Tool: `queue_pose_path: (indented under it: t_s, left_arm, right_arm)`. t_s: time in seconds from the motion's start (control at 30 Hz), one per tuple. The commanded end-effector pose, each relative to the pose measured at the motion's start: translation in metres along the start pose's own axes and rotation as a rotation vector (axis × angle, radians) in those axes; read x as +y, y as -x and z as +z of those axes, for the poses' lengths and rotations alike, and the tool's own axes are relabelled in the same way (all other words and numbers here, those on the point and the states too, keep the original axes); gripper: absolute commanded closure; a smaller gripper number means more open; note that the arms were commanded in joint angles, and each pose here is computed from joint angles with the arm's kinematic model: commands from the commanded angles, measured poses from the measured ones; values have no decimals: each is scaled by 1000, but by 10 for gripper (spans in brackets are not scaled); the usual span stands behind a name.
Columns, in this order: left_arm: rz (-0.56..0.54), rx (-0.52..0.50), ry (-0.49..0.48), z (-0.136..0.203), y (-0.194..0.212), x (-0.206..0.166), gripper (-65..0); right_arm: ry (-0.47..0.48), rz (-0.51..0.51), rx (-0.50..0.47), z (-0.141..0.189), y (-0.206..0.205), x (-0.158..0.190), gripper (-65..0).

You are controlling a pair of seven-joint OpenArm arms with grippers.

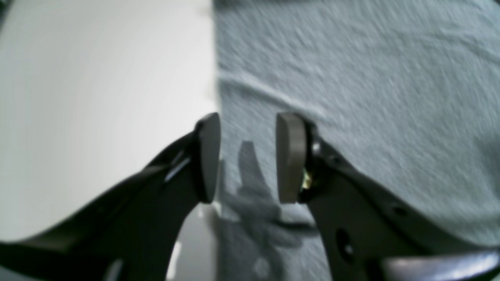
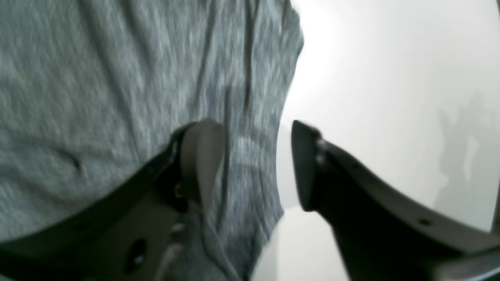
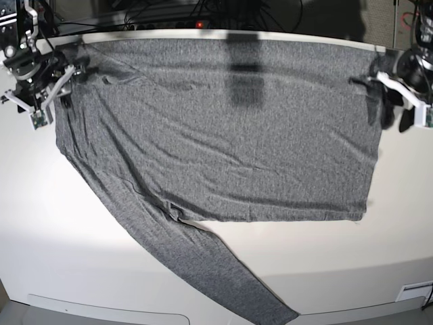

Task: Fold the T-shirt properly
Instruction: 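Release the left gripper and move it to the hem corner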

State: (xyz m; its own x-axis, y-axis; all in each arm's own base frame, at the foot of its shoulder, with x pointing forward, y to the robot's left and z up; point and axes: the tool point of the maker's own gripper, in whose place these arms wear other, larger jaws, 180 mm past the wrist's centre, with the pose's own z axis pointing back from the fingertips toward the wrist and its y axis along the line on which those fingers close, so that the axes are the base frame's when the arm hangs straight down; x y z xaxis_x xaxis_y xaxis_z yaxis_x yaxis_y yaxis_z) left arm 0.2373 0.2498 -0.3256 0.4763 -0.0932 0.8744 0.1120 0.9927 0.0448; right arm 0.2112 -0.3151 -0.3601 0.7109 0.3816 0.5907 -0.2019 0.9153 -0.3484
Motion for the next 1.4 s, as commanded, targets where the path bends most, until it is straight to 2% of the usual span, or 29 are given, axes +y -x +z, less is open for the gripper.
queue_pose_path:
  t_s: [0.0, 0.1, 0.27, 0.5, 0.63, 0.8, 1.0, 1.1, 1.2, 1.37]
  left_arm:
    - [-12, -74, -20, -1, -24, 10, -236]
    - [-16, -118, -38, -14, -47, 21, -236]
    - [-11, -138, 54, -55, -73, 25, -236]
    - [218, -113, 67, -130, -91, 66, -236]
    - [284, -36, 120, -174, -92, 73, -234]
    - [225, 120, 116, -217, -82, 71, -230]
    - [184, 179, 112, -240, -70, 63, -230]
    - [152, 169, 114, -246, -62, 54, -230]
    - [155, 158, 51, -250, -59, 59, -230]
    - [159, 161, 66, -252, -56, 49, -230]
  right_arm:
    - [15, -1, -63, 1, -21, -9, -344]
    - [-11, -35, -102, -2, -39, -8, -343]
    - [-24, -49, -76, -7, -47, -7, -343]
    - [-46, -45, -95, -9, -56, -3, -343]
    - [-45, -40, -105, -10, -64, -6, -343]
    - [-42, -34, -89, -12, -67, -9, -343]
    - [-41, -34, -85, -12, -66, -9, -343]
    - [-41, -34, -84, -12, -66, -9, -343]
    - [-41, -33, -79, -12, -65, -9, -343]
    - [-41, -33, -70, -12, -63, -9, -343]
